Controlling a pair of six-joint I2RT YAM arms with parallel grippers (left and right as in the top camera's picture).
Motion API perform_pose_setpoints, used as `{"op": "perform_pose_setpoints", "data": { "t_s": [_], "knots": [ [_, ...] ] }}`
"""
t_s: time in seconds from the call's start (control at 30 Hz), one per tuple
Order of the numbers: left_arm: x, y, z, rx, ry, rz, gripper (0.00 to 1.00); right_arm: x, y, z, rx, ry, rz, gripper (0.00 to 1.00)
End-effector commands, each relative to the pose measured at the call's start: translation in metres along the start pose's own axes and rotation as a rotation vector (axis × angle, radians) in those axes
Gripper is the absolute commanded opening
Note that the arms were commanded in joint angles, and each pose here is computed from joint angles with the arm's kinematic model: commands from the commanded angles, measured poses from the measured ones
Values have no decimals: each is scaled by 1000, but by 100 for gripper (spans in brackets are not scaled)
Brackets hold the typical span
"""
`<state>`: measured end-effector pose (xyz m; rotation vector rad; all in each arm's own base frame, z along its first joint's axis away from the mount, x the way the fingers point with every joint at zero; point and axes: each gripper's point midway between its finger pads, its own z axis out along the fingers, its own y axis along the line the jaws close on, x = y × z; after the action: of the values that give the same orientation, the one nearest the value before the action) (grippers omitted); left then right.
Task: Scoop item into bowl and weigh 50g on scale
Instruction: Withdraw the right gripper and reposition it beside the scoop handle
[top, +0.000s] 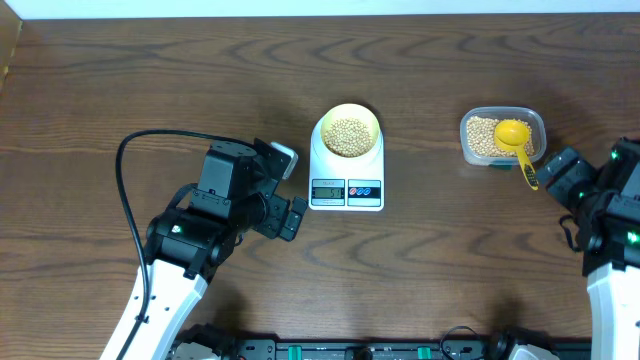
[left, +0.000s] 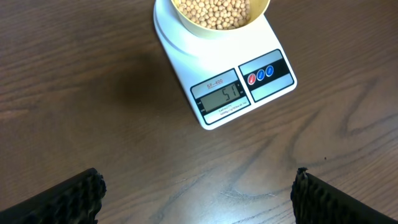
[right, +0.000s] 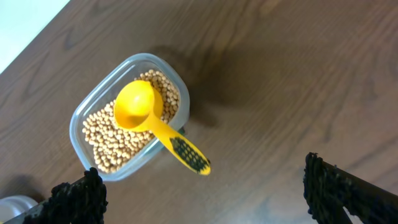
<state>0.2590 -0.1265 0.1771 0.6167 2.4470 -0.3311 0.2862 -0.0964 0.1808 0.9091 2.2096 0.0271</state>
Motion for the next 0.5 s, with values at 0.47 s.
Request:
{"op": "perform_pose_setpoints", "data": {
  "t_s": [0.47],
  "knots": [
    [-1, 0, 0, 5, -2, -1, 98, 39, -9, -26, -10, 134, 23, 99]
  ]
}}
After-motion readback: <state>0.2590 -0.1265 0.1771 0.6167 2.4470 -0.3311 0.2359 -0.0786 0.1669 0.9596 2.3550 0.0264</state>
